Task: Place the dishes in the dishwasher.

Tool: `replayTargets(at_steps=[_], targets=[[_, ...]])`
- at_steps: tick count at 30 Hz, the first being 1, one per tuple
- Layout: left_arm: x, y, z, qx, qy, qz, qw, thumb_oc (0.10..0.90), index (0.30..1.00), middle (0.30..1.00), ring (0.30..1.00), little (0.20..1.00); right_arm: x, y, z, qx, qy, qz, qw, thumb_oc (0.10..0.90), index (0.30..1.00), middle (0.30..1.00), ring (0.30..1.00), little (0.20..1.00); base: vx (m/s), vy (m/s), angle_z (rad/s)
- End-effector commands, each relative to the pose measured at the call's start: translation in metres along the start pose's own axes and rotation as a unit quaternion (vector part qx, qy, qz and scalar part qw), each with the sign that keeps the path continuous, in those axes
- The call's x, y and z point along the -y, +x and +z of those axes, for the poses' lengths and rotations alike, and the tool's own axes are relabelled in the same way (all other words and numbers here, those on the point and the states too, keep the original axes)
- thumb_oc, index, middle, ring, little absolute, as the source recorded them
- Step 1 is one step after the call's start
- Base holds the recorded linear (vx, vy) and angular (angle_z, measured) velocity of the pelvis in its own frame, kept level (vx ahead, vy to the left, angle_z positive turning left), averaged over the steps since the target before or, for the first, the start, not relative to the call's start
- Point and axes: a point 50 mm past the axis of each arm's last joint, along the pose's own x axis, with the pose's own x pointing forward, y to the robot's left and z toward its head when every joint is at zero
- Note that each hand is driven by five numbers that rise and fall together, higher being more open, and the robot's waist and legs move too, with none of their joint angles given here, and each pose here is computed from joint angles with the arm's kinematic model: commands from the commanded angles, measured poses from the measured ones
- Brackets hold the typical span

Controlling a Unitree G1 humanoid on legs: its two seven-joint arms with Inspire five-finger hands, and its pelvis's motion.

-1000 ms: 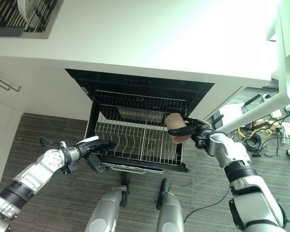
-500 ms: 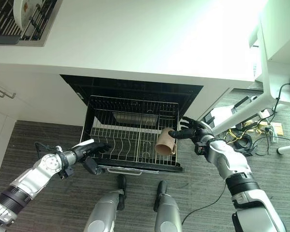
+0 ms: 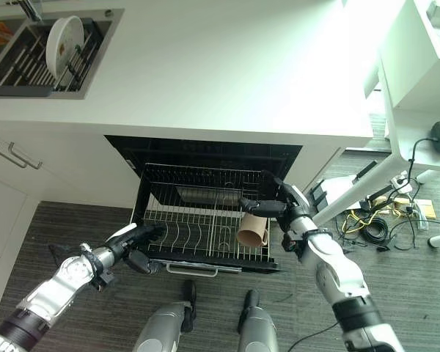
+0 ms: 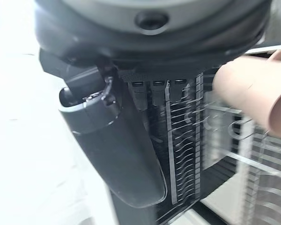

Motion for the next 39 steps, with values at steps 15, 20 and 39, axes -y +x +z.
replayTargets(at_steps=[15,20,39], targets=[[-0.053,-0.070,0.067,0.403,-0.275,0.200,0.850,0.800,0.900,0.900,0.900,0.900,-0.002,-0.041,0.062,0.248,-0.031,0.025,0.968,0.800,0.900,0.900,0.900,0.900,0.08,-0.103,0.03],[-0.045,-0.065,0.081,0.443,-0.301,0.156,0.830,0.800,0.900,0.900,0.900,0.900,0.010,-0.040,0.077,0.266,-0.066,0.005,0.962,0.800,0.900,0.900,0.900,0.900,0.07,0.071,-0.01],[-0.060,-0.090,0.074,0.451,-0.246,0.176,0.840,0.800,0.900,0.900,0.900,0.900,-0.015,-0.047,0.092,0.344,-0.049,0.003,0.938,0.800,0.900,0.900,0.900,0.900,0.01,0.480,-0.54]])
